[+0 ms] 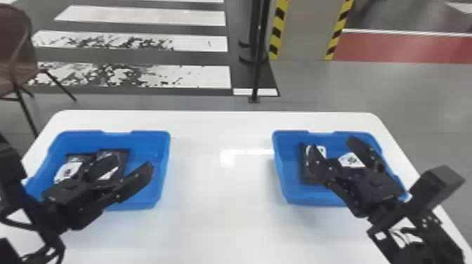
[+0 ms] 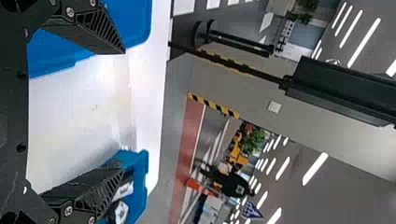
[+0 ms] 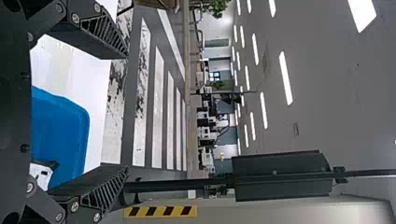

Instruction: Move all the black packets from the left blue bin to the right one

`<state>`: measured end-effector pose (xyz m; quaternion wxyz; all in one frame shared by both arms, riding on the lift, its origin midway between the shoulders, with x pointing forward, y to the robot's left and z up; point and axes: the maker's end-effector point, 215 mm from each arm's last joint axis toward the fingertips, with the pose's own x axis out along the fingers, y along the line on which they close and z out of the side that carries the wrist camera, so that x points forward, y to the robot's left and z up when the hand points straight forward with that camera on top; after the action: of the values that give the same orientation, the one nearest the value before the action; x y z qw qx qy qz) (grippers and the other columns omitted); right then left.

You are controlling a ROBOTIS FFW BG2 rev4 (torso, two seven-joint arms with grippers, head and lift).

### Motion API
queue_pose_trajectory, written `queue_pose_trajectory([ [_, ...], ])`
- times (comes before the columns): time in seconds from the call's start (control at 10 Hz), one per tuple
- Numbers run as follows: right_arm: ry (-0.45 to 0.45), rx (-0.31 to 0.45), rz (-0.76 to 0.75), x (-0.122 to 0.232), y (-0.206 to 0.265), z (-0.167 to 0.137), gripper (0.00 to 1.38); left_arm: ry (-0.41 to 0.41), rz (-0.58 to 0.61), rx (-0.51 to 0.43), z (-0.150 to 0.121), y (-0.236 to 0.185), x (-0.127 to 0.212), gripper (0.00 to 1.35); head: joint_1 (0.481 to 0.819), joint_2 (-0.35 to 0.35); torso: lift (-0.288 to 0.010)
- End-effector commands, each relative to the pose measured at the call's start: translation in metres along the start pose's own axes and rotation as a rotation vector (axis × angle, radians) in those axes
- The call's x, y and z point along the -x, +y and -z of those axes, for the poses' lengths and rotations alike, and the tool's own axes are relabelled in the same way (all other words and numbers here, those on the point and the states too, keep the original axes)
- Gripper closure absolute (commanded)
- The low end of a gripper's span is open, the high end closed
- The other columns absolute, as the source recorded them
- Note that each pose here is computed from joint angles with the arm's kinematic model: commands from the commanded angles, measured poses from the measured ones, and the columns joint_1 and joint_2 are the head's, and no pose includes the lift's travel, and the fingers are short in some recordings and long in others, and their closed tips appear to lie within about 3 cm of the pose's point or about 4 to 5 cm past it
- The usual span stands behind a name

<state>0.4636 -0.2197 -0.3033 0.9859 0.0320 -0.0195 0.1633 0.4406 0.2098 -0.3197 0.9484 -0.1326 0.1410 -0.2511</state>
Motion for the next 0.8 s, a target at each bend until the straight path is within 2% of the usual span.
queue_pose_trajectory([
  [0.0, 0.004, -0.022, -0.015, 0.008, 0.018, 0.002, 0.15, 0.019, -0.111, -0.060, -0.010, 0.040, 0.009, 0.14, 0.695, -0.012, -0.140],
  [0.2, 0.018, -0.038, -0.023, 0.022, 0.030, 0.005, 0.16, 0.073, -0.255, -0.100, -0.013, 0.100, 0.013, 0.14, 0.695, 0.058, -0.140],
  [0.3, 0.026, -0.049, -0.032, 0.030, 0.038, 0.003, 0.16, 0.095, -0.288, -0.096, -0.010, 0.122, 0.006, 0.14, 0.695, 0.102, -0.140],
  [0.7, 0.080, -0.112, -0.054, 0.038, 0.055, 0.023, 0.16, 0.236, -0.434, -0.083, 0.014, 0.172, -0.014, 0.15, 0.695, 0.184, -0.140],
])
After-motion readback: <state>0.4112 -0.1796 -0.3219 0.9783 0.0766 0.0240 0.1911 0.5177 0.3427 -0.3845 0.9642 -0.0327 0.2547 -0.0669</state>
